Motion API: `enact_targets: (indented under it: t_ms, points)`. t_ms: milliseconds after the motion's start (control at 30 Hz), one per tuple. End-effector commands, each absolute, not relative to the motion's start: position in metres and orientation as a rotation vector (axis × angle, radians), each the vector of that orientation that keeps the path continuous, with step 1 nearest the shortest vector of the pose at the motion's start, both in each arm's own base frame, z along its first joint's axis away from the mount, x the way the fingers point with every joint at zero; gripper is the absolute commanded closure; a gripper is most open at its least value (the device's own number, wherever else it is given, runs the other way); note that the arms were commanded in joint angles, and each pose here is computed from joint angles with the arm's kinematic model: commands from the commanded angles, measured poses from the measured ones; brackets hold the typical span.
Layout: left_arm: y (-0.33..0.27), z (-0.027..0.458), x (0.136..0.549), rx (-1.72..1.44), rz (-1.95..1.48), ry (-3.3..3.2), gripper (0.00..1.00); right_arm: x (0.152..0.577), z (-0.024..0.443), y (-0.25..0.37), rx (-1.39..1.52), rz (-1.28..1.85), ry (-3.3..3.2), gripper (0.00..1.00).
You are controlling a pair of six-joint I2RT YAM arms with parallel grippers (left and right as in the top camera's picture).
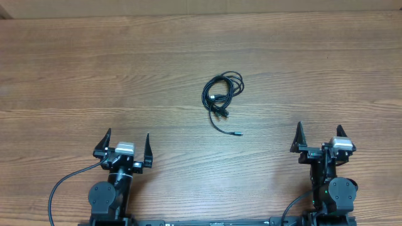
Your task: Untangle cables
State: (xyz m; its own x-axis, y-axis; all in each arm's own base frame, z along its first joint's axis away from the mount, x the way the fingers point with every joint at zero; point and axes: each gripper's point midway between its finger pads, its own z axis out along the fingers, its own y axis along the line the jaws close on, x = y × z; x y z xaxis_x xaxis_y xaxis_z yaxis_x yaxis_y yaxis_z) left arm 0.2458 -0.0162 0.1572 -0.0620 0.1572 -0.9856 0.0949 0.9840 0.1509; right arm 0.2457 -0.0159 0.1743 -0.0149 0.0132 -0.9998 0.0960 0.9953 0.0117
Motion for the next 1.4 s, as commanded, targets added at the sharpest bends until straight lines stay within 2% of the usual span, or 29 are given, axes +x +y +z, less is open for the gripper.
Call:
enact_targets:
  t_ms: [0,1100,1267,1367]
  points:
    - [-0.016,0.157,0.246,0.184,0.037,1.633,0.00,0.246,0.173,-0.017,0.090,-0.077,1.579,0.00]
    - [-0.016,0.157,0.246,0.184,0.037,1.633,0.00,0.246,0.173,-0.017,0.090,-0.077,1.579,0.00]
    - [0.007,0.157,0.246,0.201,0.258,1.637,0.00,0.246,0.173,-0.017,0.090,-0.077,1.579,0.00]
    - [0.006,0.157,0.246,0.208,0.259,1.636,0.00,0.246,0.173,-0.017,0.090,-0.077,1.579,0.00]
